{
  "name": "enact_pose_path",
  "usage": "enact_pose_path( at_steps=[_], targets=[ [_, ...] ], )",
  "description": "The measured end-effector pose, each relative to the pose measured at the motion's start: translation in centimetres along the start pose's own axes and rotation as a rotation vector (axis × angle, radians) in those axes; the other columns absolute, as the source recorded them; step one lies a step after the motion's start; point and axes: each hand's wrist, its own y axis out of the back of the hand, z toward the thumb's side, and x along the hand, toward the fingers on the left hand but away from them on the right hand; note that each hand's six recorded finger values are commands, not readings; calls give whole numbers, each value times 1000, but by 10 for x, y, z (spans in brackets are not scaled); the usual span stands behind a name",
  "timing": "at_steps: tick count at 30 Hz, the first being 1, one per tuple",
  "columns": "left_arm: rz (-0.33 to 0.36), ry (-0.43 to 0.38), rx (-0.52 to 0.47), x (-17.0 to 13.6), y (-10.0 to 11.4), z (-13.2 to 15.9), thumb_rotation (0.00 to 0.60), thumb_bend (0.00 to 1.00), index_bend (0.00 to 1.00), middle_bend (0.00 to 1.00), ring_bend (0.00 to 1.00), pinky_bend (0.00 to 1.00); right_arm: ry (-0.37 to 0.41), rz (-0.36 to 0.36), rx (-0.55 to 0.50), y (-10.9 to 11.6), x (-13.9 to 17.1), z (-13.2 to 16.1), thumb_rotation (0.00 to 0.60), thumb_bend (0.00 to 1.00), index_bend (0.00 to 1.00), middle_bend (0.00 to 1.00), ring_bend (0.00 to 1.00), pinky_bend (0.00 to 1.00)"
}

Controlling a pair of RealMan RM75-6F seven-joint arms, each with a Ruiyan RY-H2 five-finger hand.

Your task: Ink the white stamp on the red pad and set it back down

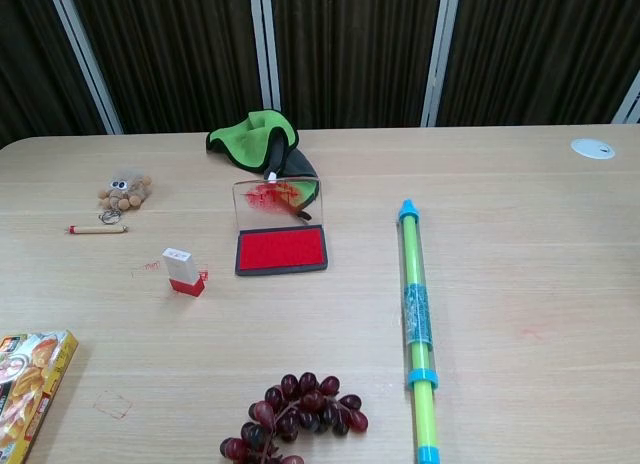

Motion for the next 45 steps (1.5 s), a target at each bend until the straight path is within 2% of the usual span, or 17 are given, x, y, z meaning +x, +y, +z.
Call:
enact_pose_path(
  at_steps=[5, 7, 8, 10, 12, 15, 22, 25, 28, 30, 35, 45],
  targets=[
    [-5, -6, 8, 1, -3, 0, 600, 0, 0, 0, 17, 1, 2, 5, -4, -1, 0, 1, 600, 0, 0, 0, 0, 0],
    [-1, -17, 9, 4, -5, 3, 600, 0, 0, 0, 189, 166, -1, 9, -7, -2, -1, 0, 600, 0, 0, 0, 0, 0],
    [0, -22, 6, 6, -6, 4, 600, 0, 0, 0, 346, 335, -1, 10, -8, -2, -2, 0, 600, 0, 0, 0, 0, 0],
    [-6, -36, -3, 13, -11, 9, 600, 0, 0, 0, 556, 614, -3, 14, -8, -4, -3, 0, 600, 0, 0, 0, 0, 0],
    [-14, -52, -11, 24, -17, 16, 600, 0, 0, 0, 672, 749, -3, 20, -5, -5, -5, 0, 600, 0, 0, 0, 0, 0],
    [-43, -82, -28, 46, -32, 32, 600, 0, 0, 0, 722, 791, -6, 33, 8, -9, -7, -1, 600, 0, 0, 0, 0, 0],
    [-190, -187, -95, 105, -79, 94, 600, 80, 2, 0, 762, 825, -36, 38, 28, -13, -10, -8, 600, 0, 0, 0, 0, 0],
    [-243, -250, -115, 127, -95, 126, 600, 134, 48, 7, 780, 839, -50, 41, 41, -14, -10, -11, 600, 0, 0, 0, 0, 0],
    [-267, -285, -140, 143, -104, 144, 600, 203, 130, 70, 795, 851, -68, 44, 52, -15, -10, -15, 600, 0, 0, 0, 0, 0],
    [-272, -296, -164, 149, -107, 150, 600, 236, 188, 134, 801, 855, -75, 44, 58, -15, -9, -17, 600, 0, 0, 0, 0, 0],
    [-286, -321, -195, 161, -112, 159, 600, 251, 262, 221, 802, 856, -92, 50, 72, -17, -7, -21, 600, 0, 0, 0, 0, 0],
    [-325, -371, -198, 164, -125, 174, 600, 280, 320, 286, 801, 857, -115, 59, 81, -19, -6, -26, 600, 0, 0, 0, 0, 0]
  ],
)
